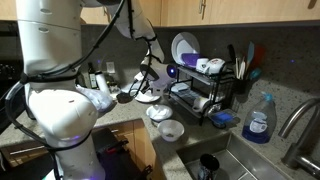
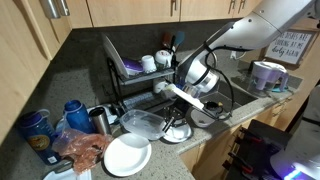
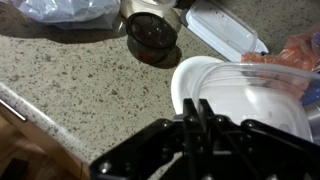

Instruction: Pick up the plastic bowl from the bottom compartment of the dish rack and put it on the countertop.

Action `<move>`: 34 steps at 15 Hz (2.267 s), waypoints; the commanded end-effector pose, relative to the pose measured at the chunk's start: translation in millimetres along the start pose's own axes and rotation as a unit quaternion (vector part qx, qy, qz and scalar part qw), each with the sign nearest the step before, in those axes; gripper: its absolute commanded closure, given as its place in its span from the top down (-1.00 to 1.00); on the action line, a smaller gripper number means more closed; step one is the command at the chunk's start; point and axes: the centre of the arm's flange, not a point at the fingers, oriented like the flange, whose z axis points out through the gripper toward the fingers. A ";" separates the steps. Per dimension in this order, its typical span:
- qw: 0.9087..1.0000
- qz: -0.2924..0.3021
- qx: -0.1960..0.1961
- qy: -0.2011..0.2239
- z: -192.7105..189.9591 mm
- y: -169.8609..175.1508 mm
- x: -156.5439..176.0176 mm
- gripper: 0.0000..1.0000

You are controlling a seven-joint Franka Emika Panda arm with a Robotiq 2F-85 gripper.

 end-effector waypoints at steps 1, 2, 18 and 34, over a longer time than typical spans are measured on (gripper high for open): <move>0.999 0.025 0.003 0.025 -30.8 19.5 -20.0 -0.96; 0.999 0.033 0.001 0.033 -34.8 24.2 -20.3 -0.96; 0.976 0.139 0.061 0.153 -119.2 97.5 -15.3 -0.96; 0.974 0.139 0.084 0.160 -136.0 90.2 14.7 -0.83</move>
